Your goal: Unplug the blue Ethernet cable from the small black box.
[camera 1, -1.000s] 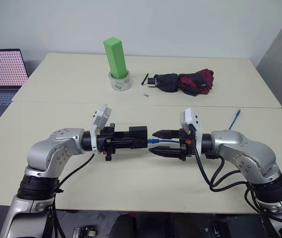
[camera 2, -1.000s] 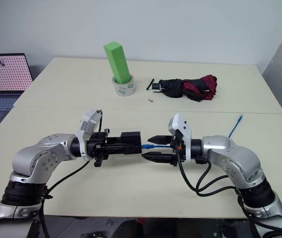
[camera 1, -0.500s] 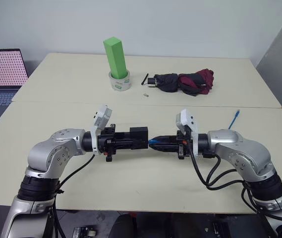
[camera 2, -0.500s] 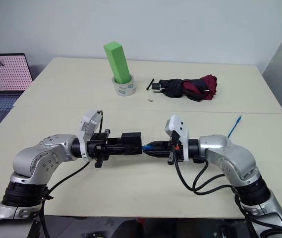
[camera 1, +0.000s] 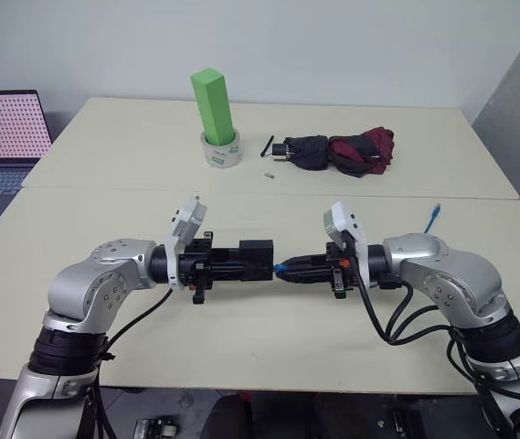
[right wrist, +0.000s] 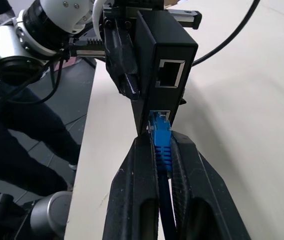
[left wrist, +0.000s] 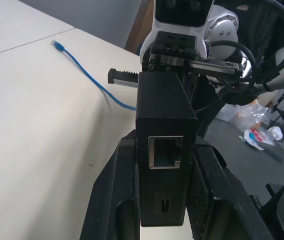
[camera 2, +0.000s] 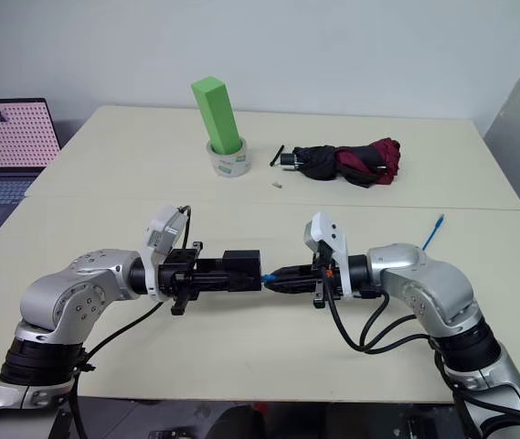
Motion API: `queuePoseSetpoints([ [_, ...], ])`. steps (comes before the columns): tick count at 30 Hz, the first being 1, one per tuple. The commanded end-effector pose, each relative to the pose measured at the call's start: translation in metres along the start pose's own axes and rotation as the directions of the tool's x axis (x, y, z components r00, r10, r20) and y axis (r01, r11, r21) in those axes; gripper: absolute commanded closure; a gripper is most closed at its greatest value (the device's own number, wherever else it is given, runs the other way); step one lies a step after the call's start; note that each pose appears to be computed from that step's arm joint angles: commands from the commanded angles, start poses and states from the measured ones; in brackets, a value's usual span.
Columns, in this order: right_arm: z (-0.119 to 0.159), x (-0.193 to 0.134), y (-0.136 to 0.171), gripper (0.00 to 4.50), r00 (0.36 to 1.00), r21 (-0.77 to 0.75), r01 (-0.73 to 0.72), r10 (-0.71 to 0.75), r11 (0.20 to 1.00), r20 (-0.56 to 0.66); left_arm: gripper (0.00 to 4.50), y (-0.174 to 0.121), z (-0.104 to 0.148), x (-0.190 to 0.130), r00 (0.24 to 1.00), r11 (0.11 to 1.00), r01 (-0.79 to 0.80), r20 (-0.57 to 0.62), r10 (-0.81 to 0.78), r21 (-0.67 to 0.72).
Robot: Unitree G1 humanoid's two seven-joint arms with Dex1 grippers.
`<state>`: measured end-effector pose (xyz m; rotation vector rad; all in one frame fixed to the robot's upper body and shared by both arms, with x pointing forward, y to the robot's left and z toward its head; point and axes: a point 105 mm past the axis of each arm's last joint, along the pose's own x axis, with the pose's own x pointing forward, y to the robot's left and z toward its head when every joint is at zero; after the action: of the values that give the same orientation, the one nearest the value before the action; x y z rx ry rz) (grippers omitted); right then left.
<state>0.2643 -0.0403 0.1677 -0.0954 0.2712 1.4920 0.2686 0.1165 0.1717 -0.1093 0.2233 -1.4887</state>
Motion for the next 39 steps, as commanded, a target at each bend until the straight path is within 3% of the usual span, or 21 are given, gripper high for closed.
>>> queuePoseSetpoints([
  [1, 0.0110, 0.0004, 0.0110, 3.56, 0.998, -0.035, -0.062, 0.063, 0.997, 0.021, 3.72, -0.0074, 0.0060, 0.0050, 0.999, 0.998, 0.041, 0.001, -0.041, 0.052],
  [5, 0.0109, -0.0021, 0.0136, 2.60, 0.997, -0.012, -0.073, 0.073, 0.997, 0.023, 3.72, -0.0064, 0.0055, 0.0048, 0.999, 0.998, 0.041, -0.001, -0.041, 0.052],
  [23, 0.0077, -0.0045, 0.0082, 2.57, 0.996, 0.088, -0.034, 0.027, 0.996, 0.084, 3.72, -0.0066, 0.0060, 0.0060, 0.999, 0.998, 0.041, 0.003, -0.041, 0.053],
  [32, 0.0079, -0.0020, 0.0068, 4.37, 0.997, 0.078, -0.027, 0.021, 0.997, 0.078, 3.72, -0.0079, 0.0066, 0.0075, 0.999, 0.998, 0.044, 0.011, -0.045, 0.053],
  [39, 0.0072, -0.0037, 0.0058, 4.46, 0.998, 0.074, -0.038, 0.034, 0.996, 0.054, 3.72, -0.0115, 0.0062, 0.0074, 0.998, 0.996, 0.069, 0.003, -0.069, 0.053],
])
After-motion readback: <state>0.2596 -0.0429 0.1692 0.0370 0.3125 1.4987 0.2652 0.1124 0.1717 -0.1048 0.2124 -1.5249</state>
